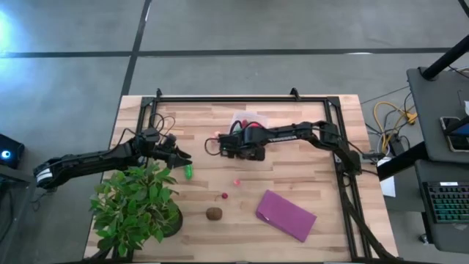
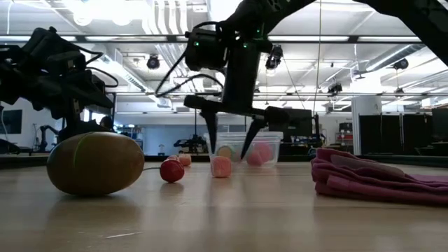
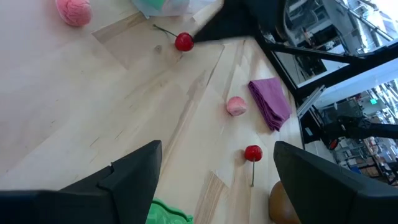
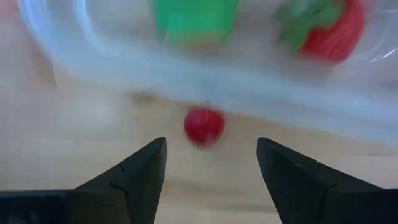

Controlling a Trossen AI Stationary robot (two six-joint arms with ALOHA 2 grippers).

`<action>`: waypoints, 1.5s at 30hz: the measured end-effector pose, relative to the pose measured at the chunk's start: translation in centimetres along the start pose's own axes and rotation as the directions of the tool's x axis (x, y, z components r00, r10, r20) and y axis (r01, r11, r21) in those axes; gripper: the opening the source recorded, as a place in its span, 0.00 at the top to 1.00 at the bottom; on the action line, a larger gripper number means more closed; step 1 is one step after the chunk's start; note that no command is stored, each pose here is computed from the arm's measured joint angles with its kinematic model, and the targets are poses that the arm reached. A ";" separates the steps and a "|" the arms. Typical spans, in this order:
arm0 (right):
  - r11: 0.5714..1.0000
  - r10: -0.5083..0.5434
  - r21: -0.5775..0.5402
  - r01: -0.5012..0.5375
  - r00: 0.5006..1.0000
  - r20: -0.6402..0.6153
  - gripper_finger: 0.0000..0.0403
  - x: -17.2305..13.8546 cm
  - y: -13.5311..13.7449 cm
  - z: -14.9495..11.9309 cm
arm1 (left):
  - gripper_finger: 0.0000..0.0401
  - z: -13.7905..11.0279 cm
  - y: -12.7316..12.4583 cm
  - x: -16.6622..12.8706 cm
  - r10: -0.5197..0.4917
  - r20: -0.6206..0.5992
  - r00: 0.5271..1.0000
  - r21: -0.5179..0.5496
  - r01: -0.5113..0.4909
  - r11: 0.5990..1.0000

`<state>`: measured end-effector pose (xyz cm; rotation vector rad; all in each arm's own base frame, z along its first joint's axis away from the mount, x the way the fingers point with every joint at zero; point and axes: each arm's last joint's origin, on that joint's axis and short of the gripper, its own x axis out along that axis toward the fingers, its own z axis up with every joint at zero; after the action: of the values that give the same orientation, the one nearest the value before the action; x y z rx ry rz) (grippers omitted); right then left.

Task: Pick and placing Produce into tupperware
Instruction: Put the top red cherry in the transparent bin

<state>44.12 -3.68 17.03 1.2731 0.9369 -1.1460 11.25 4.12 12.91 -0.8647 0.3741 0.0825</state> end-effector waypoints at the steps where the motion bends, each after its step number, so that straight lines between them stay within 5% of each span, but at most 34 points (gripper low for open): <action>1: 1.000 0.001 0.021 -0.001 1.000 0.017 0.40 -0.1 0.0 0.1 | 0.26 0.0 0.0 0.0 0.000 0.000 1.000 0.000 0.000 1.000; 20: 0.995 0.013 0.095 -0.018 0.999 0.049 0.46 1.2 0.3 -0.2 | 0.26 0.0 0.0 0.0 0.000 0.000 1.000 0.000 0.000 1.000; 45: 0.997 0.026 0.064 -0.030 0.998 0.060 0.76 1.7 0.5 0.0 | 0.26 0.0 0.0 0.0 -0.001 0.000 1.000 0.000 0.001 1.000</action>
<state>44.98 -3.92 15.51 1.2936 0.8415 -1.1941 11.25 4.12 12.92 -0.8646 0.3740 0.0818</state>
